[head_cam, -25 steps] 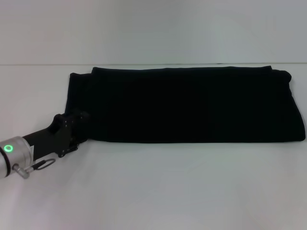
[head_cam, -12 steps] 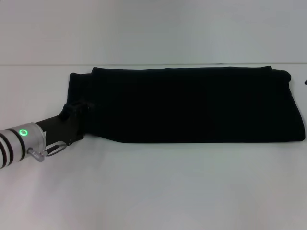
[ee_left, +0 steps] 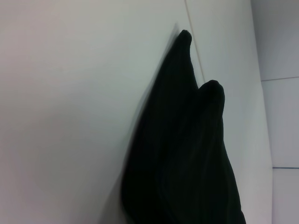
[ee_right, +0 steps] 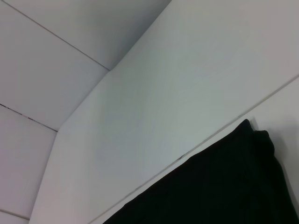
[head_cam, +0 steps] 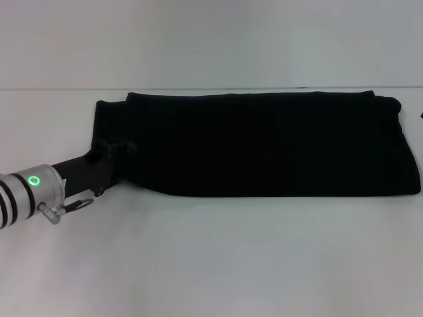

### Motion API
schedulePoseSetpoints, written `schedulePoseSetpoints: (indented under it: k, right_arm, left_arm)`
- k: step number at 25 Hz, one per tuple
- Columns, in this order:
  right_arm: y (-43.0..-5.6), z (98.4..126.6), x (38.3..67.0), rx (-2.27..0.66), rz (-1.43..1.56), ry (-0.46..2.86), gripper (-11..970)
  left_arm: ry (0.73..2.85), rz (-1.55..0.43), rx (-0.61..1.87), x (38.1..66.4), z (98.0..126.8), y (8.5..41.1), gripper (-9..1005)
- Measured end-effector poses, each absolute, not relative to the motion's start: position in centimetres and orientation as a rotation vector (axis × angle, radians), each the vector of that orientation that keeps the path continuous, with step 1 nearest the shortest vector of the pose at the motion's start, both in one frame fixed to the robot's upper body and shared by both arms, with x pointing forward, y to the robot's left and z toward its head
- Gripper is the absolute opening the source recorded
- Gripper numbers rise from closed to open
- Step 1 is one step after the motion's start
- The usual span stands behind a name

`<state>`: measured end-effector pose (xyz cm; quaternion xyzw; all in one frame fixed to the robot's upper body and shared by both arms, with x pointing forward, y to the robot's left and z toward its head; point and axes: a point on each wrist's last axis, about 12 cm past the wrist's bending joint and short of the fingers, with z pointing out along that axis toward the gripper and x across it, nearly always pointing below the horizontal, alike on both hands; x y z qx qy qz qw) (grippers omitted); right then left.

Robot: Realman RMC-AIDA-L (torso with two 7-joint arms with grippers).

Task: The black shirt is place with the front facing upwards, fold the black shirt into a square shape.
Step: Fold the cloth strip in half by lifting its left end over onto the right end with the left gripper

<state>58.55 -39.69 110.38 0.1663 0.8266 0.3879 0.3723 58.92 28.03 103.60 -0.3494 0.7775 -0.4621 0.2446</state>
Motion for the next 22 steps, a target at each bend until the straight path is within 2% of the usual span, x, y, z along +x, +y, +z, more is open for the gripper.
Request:
schedulePoseSetpoints:
  k: [4, 15, 20, 22]
  right_arm:
    - [-39.7, 110.4, 58.5, 0.426, 0.993, 2.120, 704]
    - [-39.8, 110.4, 58.6, 0.412, 0.974, 2.121, 704]
    - [-39.9, 110.4, 58.6, 0.404, 0.969, 2.121, 703]
    - [-39.8, 110.4, 58.6, 0.403, 0.969, 2.120, 703]
  left_arm:
    - [2.128, -1.245, -0.922, 58.9, 103.6, 28.1, 405]
    - [2.157, -1.115, -0.752, 59.2, 103.7, 29.0, 143]
    - [2.152, -1.084, -0.704, 58.3, 103.9, 31.1, 11]
    - [2.139, -1.070, -0.705, 57.5, 104.0, 32.2, 8]
